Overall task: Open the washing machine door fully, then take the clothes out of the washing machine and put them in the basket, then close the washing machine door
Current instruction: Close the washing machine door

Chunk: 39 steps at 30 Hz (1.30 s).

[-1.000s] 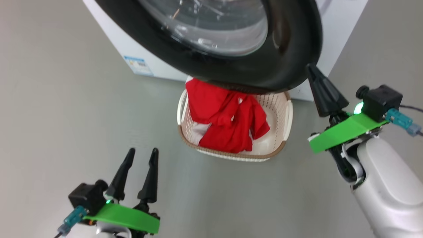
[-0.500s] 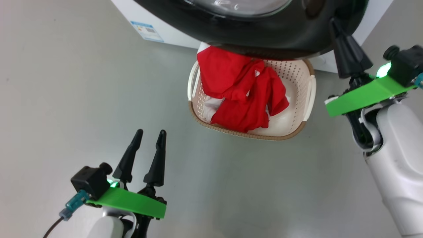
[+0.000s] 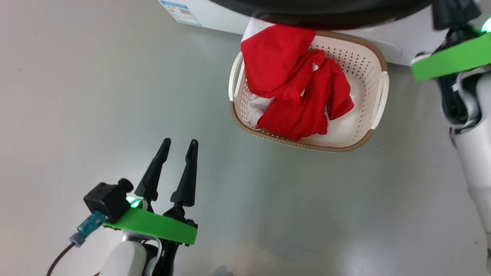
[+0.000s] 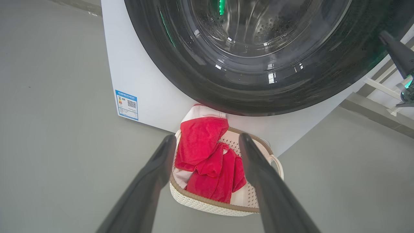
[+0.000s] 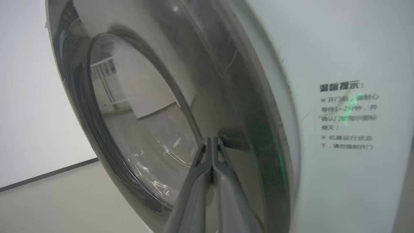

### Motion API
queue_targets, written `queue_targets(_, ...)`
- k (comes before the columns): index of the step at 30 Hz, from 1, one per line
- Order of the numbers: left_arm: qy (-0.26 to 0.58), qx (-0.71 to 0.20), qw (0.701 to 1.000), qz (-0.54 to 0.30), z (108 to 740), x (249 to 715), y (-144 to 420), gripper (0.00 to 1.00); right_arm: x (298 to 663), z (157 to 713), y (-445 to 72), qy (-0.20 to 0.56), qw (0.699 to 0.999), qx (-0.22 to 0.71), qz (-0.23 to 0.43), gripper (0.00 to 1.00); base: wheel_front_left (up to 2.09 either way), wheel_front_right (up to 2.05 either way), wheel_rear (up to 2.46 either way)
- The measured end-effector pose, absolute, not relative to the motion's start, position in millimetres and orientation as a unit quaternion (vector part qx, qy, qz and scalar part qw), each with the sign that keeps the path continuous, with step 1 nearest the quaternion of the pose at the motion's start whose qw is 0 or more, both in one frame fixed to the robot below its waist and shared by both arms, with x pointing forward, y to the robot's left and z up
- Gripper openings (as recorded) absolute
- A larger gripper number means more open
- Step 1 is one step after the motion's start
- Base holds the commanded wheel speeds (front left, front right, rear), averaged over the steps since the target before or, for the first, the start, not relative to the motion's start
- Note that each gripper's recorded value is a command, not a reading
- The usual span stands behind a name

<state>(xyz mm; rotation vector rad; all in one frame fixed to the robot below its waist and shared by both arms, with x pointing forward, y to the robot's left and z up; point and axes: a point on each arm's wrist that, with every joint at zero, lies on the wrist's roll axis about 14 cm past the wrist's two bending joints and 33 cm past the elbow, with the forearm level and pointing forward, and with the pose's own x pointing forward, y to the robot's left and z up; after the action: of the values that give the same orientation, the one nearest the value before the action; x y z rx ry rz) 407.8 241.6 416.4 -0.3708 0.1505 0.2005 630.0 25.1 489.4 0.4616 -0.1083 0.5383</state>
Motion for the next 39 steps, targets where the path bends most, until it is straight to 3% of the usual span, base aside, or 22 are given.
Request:
queue_targets(9,0.080,-0.188,0.973,0.107,410.3,410.6,245.1,1.00,648.1,493.7,23.0,-0.070,0.934,0.244,0.252,0.00,0.00,0.00,0.00)
queue_targets(18,0.071,-0.190,0.974,0.103,416.5,412.8,243.4,1.00,641.7,501.4,25.3,-0.074,0.933,0.234,0.262,0.00,0.00,0.00,0.00)
queue_targets(20,0.066,-0.192,0.974,0.102,420.4,413.2,243.1,1.00,632.7,496.1,27.4,-0.063,0.934,0.230,0.267,0.11,0.00,0.00,0.00)
queue_targets(24,0.057,-0.188,0.975,0.101,427.2,412.6,244.1,1.00,603.5,473.7,31.6,-0.024,0.934,0.219,0.281,0.55,0.00,0.00,0.00)
queue_targets(25,0.055,-0.185,0.976,0.100,428.8,412.4,244.2,1.00,596.4,469.2,31.3,-0.016,0.934,0.216,0.283,0.84,0.00,0.00,0.00)
queue_targets(26,0.054,-0.181,0.977,0.098,430.6,412.2,244.0,1.00,589.4,465.7,30.3,-0.009,0.935,0.214,0.284,1.00,0.00,0.00,0.00)
queue_targets(39,0.048,-0.172,0.980,0.086,439.8,390.6,233.1,1.00,507.1,440.3,-11.3,0.058,0.945,0.211,0.245,1.00,0.00,0.00,0.00)
